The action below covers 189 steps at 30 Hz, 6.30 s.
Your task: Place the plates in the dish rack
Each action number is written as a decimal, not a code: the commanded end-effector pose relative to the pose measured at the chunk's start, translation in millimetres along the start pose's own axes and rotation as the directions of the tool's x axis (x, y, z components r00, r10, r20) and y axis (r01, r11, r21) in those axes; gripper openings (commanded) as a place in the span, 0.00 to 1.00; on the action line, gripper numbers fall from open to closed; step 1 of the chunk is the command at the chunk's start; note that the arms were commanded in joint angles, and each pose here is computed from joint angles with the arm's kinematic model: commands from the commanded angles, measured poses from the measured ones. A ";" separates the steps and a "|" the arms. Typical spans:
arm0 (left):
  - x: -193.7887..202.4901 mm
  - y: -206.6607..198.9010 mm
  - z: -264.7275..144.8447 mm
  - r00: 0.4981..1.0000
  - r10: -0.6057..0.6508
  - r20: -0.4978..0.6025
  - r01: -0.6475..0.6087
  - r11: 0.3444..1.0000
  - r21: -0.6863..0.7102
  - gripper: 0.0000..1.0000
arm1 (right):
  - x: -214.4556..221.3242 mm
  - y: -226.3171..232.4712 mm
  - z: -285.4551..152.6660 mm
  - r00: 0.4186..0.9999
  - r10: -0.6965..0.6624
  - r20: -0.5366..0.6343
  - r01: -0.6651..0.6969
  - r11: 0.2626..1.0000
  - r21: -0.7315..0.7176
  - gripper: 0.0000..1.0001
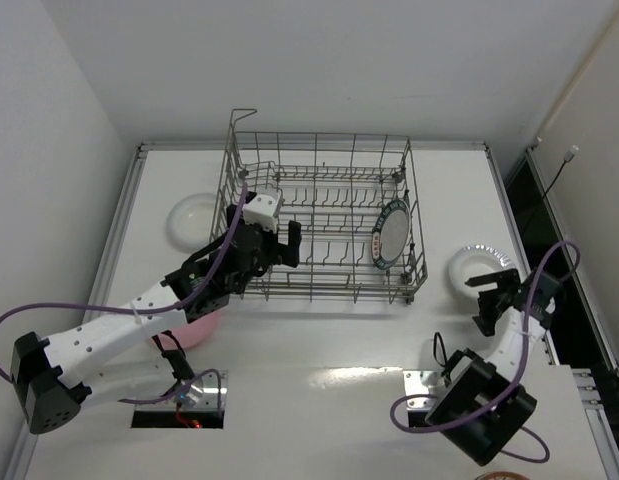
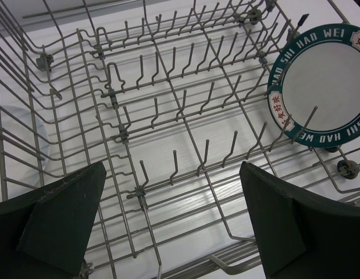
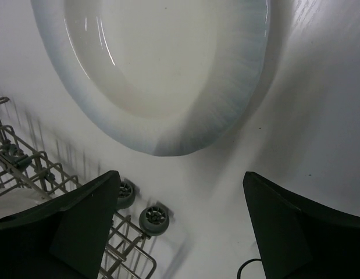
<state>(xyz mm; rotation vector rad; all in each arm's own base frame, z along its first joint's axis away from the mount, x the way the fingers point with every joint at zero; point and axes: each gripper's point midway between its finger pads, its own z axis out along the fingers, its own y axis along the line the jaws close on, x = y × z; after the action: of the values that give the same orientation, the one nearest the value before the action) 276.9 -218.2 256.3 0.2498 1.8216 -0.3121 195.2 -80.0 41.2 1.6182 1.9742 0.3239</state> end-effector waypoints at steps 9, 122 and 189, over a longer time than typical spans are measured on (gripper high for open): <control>-10.6 -0.6 -5.1 0.999 -0.013 0.041 0.013 1.000 -0.005 1.00 | -9.1 2.1 29.5 0.993 0.096 -0.065 -0.103 0.989 -0.108 0.85; 4.5 5.0 2.9 1.000 0.004 0.002 -0.004 0.998 -0.069 1.00 | 113.4 306.8 -149.4 0.320 -0.794 0.517 0.945 0.305 -0.117 0.00; 63.4 222.1 -13.0 0.691 -0.722 0.033 0.540 0.484 -0.689 1.00 | 126.9 249.5 -236.1 0.424 -0.700 0.575 0.878 0.162 -0.451 0.70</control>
<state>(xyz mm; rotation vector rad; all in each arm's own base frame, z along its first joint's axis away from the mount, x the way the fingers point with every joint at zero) 345.4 -33.2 197.4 -0.9343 2.0664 -0.2627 251.2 136.1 332.4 -0.0352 1.8462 0.3551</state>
